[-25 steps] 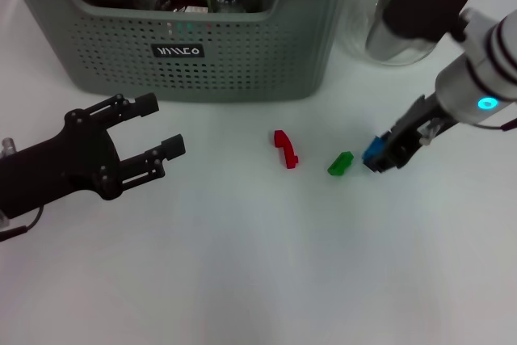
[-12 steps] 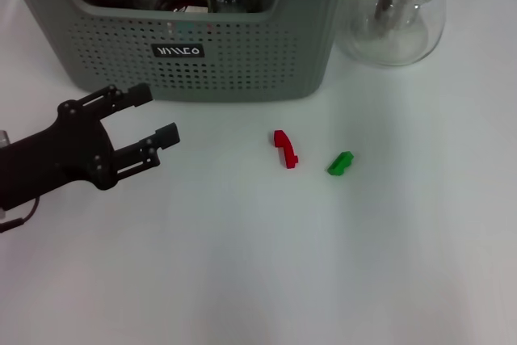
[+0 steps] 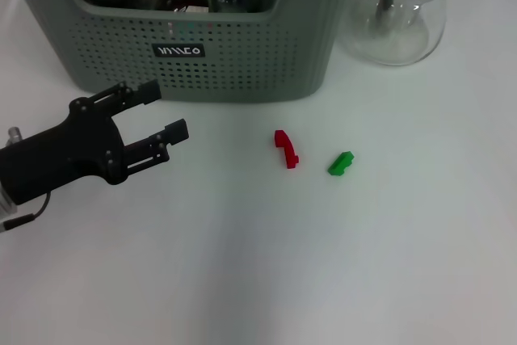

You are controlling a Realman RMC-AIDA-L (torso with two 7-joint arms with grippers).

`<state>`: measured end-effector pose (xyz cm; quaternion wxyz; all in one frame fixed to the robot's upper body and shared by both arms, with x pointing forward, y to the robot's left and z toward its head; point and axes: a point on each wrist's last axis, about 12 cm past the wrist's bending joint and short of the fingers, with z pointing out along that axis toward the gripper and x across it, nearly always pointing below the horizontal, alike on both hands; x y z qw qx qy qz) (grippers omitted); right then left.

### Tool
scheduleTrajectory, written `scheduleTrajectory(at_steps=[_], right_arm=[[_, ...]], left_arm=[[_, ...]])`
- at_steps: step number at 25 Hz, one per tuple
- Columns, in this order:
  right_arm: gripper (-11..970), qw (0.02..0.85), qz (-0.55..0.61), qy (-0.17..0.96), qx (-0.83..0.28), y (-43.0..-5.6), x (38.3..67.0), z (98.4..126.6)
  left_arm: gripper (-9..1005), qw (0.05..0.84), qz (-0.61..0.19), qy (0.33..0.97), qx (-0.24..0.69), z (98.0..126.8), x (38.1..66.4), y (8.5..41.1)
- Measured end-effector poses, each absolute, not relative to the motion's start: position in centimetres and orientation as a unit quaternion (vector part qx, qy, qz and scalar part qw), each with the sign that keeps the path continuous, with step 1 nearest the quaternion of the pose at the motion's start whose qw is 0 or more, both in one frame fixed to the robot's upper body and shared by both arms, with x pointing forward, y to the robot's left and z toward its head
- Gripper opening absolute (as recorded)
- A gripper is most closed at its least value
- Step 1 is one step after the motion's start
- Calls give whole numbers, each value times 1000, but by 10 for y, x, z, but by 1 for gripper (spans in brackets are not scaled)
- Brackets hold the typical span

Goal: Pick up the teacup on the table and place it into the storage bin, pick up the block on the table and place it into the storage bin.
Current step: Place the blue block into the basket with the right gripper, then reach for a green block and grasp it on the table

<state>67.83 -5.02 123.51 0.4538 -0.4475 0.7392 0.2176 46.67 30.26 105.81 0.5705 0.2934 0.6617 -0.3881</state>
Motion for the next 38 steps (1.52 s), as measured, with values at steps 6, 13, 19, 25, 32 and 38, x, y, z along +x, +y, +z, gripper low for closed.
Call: scheduleTrajectory(at_steps=[6, 13, 19, 25, 32, 38], right_arm=[[424, 419, 175, 764, -459, -17, 688, 1214], [462, 402, 169, 767, -471, -18, 683, 1203], [539, 424, 190, 751, -469, -23, 680, 1216], [615, 499, 308, 696, -414, -78, 657, 1266], [686, 527, 360, 636, -433, -192, 584, 1266], [685, 446, 326, 687, -472, -271, 526, 1224]], left_arm=[[731, 573, -389, 658, 296, 1061, 472, 302], [731, 569, -382, 668, 292, 1058, 475, 302], [731, 569, -382, 669, 288, 1057, 471, 303], [731, 570, -382, 669, 285, 1056, 469, 304], [731, 570, -380, 670, 287, 1056, 470, 305], [731, 556, -378, 675, 305, 1056, 465, 310]])
